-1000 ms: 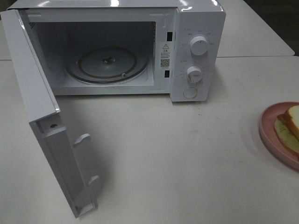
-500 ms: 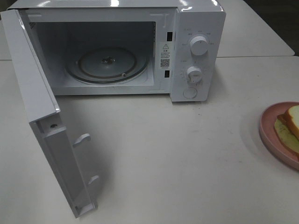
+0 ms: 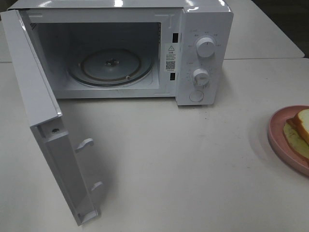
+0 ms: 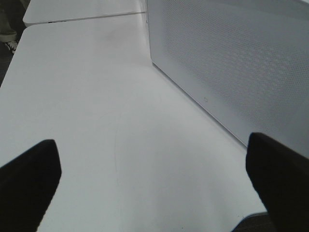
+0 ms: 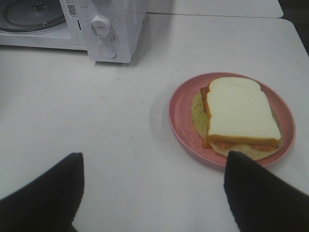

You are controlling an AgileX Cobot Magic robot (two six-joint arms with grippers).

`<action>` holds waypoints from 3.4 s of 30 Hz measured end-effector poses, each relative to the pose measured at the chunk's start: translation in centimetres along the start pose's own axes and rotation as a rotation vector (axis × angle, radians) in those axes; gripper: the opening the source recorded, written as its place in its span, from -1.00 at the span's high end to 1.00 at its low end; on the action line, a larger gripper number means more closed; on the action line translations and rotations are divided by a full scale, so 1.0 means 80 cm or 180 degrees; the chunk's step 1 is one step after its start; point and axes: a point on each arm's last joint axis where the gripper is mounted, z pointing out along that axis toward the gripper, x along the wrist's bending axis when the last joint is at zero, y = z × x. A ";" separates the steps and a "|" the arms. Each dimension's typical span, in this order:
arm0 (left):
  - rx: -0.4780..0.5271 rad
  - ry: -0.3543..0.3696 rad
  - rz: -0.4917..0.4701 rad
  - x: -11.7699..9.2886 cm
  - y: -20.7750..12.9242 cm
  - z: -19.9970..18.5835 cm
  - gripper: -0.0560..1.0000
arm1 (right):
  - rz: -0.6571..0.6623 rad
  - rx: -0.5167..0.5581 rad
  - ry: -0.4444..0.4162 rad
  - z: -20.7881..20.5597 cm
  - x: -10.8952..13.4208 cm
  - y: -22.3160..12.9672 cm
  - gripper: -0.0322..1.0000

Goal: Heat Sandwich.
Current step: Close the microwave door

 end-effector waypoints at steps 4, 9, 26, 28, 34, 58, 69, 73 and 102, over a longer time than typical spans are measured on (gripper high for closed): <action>0.0000 0.0000 0.0000 0.000 0.000 0.000 -0.98 | 0.0000 0.0000 0.0000 0.000 0.000 0.000 -0.55; 0.0000 0.0000 0.0000 0.000 0.000 0.000 -0.98 | 0.0000 0.0000 0.0000 0.000 0.000 0.000 -0.55; 0.0000 0.0000 0.0000 0.000 0.000 0.000 -0.98 | 0.0000 0.0006 0.0000 0.001 0.000 0.000 -0.55; 0.0000 0.0000 0.0000 0.000 0.000 0.000 -0.98 | 0.0000 0.0006 0.0000 0.001 0.000 0.000 -0.55; 0.0000 0.0000 0.0000 0.000 0.000 0.000 -0.98 | 0.0000 0.0006 0.0000 0.001 0.000 0.000 -0.55; -0.0044 0.0005 -0.0065 0.000 0.003 -0.003 -0.98 | 0.0000 0.0006 0.0000 0.001 0.000 0.000 -0.55; -0.0018 0.0020 -0.0109 0.005 0.029 0.018 -0.71 | 0.0000 0.0006 0.0000 0.001 0.000 0.000 -0.55; 0.0005 0.0030 -0.0126 0.008 0.042 0.033 -0.37 | 0.0000 0.0006 0.0000 0.001 0.000 0.000 -0.55; -0.0567 0.0381 -0.0043 0.029 0.018 0.193 0.89 | 0.0000 0.0006 0.0000 0.001 0.000 0.000 -0.55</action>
